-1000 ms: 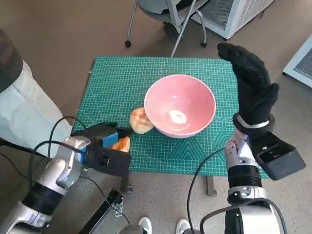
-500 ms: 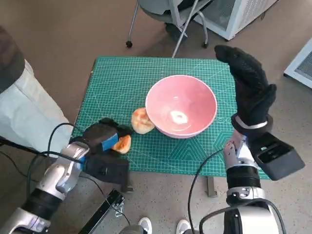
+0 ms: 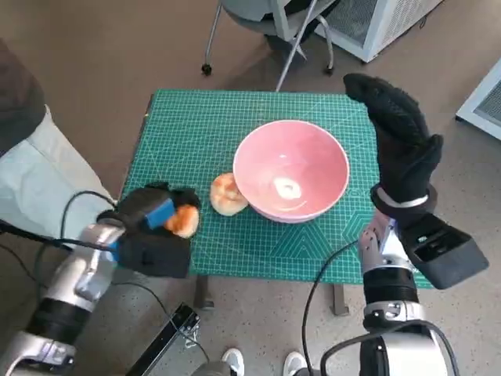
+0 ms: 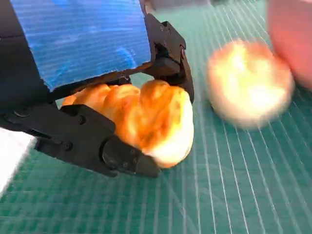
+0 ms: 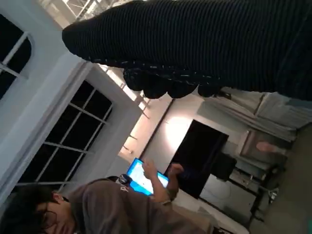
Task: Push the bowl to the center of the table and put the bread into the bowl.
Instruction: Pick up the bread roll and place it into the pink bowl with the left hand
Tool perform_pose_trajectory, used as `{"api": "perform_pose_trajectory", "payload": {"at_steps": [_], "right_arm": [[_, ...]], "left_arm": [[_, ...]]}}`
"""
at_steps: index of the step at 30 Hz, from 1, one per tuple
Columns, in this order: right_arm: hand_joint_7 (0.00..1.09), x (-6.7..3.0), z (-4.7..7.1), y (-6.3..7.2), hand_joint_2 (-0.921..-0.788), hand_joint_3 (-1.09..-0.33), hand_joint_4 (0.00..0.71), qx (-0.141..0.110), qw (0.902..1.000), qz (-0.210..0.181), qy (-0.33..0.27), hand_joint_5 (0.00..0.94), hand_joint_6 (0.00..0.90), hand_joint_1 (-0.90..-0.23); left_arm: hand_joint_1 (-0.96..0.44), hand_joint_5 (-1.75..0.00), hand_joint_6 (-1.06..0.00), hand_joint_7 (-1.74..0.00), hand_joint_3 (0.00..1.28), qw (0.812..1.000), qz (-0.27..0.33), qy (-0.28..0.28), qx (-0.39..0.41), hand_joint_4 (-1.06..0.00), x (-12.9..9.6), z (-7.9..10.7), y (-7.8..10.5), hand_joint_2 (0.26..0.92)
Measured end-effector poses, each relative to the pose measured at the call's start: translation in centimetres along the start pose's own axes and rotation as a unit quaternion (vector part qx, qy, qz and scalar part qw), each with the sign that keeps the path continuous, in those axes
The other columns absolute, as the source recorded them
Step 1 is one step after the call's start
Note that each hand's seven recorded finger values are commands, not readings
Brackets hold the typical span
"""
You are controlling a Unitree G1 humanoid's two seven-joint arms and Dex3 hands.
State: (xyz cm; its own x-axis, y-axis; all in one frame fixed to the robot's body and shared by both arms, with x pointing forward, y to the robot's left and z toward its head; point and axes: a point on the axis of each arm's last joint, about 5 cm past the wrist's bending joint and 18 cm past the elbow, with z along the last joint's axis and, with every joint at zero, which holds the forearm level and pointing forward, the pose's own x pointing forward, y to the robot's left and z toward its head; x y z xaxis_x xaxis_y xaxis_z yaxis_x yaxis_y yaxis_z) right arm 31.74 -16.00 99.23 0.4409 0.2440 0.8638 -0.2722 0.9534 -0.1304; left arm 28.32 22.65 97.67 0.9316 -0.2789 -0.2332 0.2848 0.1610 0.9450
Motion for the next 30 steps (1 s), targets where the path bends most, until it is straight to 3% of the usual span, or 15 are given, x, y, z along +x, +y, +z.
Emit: {"api": "perform_pose_trajectory", "payload": {"at_steps": [9,15,24,30], "right_arm": [[0.80,0.10,0.0,-0.1,-0.921,-0.672,0.360,0.003,1.0000,0.001,0.004,0.000,0.042,-0.622],[0.80,0.22,0.1,-0.1,-0.921,-0.672,0.360,0.003,1.0000,0.002,0.001,0.000,0.041,-0.617],[0.81,0.27,0.2,-0.1,-0.921,-0.674,0.360,-0.006,1.0000,0.007,-0.003,0.000,0.040,-0.614],[0.81,0.21,0.2,-0.2,-0.921,-0.673,0.360,-0.009,0.9999,0.005,-0.005,0.000,0.040,-0.615]], "left_arm": [[0.00,-1.09,-0.65,-1.15,0.04,0.980,0.185,-0.074,-0.008,-0.75,0.4,3.1,6.8,0.915],[0.00,-1.07,-0.66,-1.14,0.03,0.959,0.240,-0.151,0.004,-0.78,1.5,6.8,9.3,0.912],[0.00,-1.08,-0.64,-1.16,0.03,0.949,0.215,-0.231,0.004,-0.76,4.3,11.0,9.5,0.919],[0.00,-1.10,-0.63,-1.19,0.05,0.957,0.178,-0.229,0.006,-0.73,6.7,12.1,8.0,0.920]]}}
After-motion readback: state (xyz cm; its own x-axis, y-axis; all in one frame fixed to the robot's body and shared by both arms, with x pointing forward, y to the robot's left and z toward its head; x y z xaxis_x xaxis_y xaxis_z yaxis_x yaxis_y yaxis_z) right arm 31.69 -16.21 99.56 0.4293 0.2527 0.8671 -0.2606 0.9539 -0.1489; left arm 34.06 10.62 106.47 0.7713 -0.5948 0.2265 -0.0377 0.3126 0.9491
